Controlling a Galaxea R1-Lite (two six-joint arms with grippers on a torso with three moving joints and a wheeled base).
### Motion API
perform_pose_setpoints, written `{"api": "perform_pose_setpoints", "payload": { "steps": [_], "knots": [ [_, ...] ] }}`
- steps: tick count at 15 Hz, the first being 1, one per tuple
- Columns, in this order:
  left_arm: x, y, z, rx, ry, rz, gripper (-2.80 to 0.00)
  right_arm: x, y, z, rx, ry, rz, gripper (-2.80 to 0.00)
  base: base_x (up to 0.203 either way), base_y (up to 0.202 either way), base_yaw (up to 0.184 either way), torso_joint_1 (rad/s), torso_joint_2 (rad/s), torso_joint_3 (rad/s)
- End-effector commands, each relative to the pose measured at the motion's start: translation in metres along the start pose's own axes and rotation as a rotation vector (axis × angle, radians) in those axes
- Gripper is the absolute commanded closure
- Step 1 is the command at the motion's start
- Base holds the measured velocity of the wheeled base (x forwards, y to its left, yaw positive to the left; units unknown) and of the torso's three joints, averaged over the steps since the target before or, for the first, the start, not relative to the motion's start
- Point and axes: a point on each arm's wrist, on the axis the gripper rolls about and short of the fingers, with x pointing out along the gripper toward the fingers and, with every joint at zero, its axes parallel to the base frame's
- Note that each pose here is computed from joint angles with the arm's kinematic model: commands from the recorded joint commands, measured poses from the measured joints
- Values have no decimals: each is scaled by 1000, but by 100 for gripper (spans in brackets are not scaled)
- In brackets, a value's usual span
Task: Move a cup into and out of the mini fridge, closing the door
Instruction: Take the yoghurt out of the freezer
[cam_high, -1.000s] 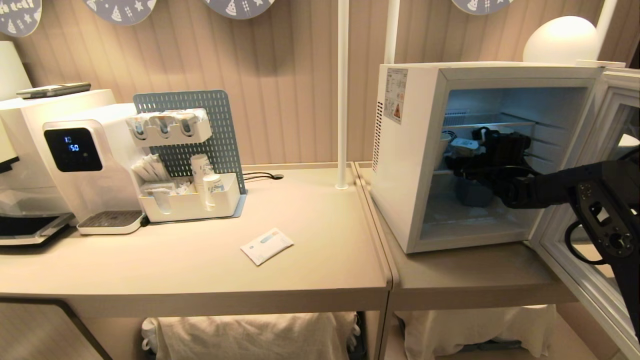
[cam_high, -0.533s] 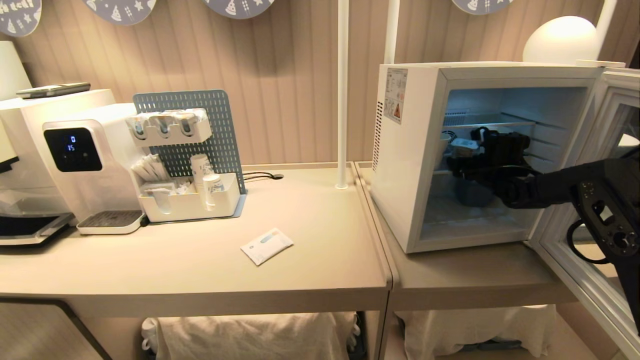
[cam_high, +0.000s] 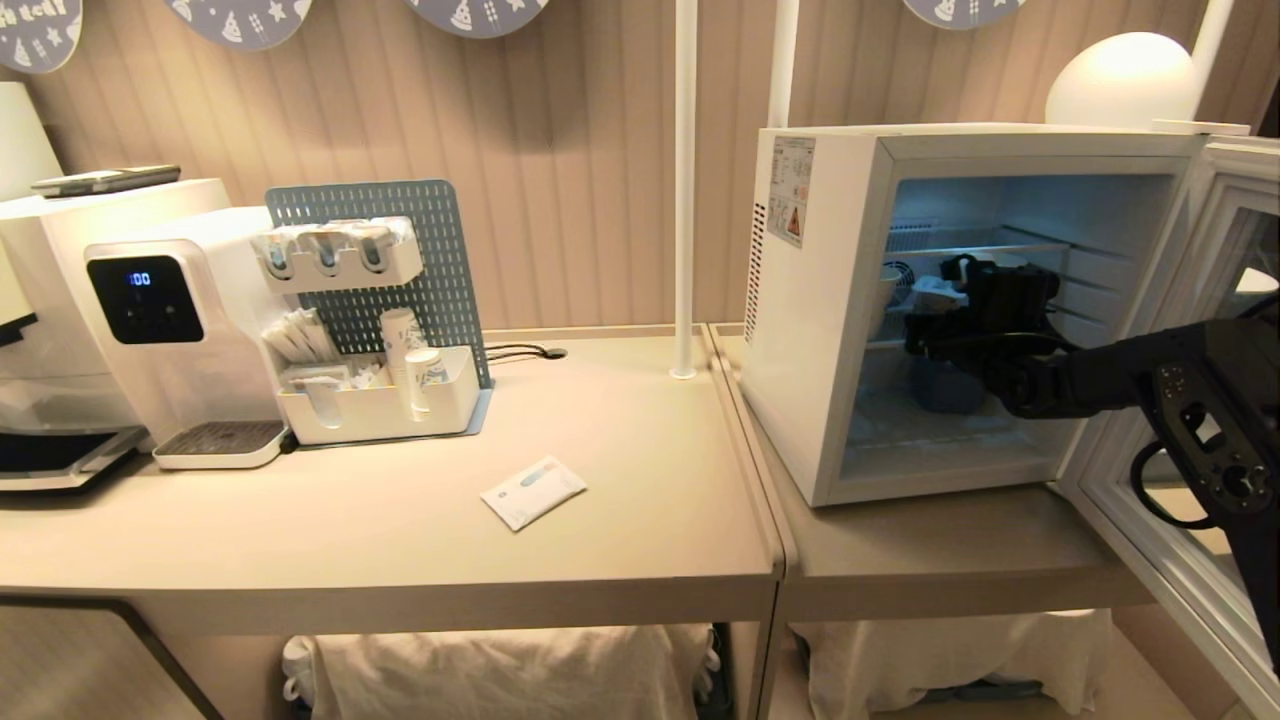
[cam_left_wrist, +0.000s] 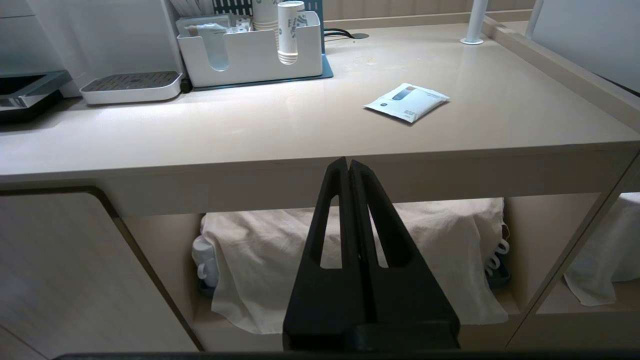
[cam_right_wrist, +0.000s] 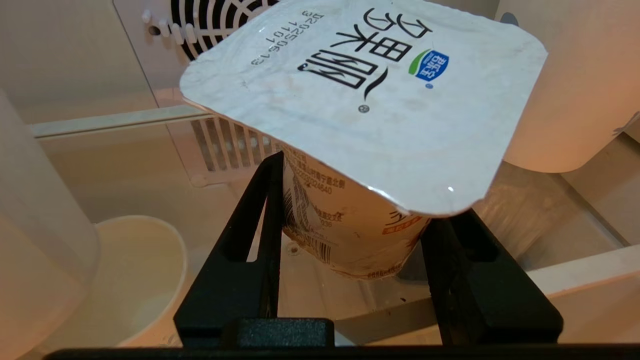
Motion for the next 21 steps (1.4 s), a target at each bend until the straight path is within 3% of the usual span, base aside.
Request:
{"api": "perform_pose_setpoints", "payload": {
  "steps": [1,6,17,21],
  "knots": [
    [0,0,0,0,1,0,0,0,0,-2,1,2,0,0,0,0,0,0,0,0],
    [0,0,0,0,1,0,0,-14,-3,0,0,9,-3,0,0,0,0,0,0,0],
    [0,0,0,0,0,0,0,-99,-15,41,5,-71,10,0,0,0,0,0,0,0],
    [0,0,0,-6,0,0,0,-121,-11,36,-1,-55,27,0,0,0,0,0,0,0]
  ]
}}
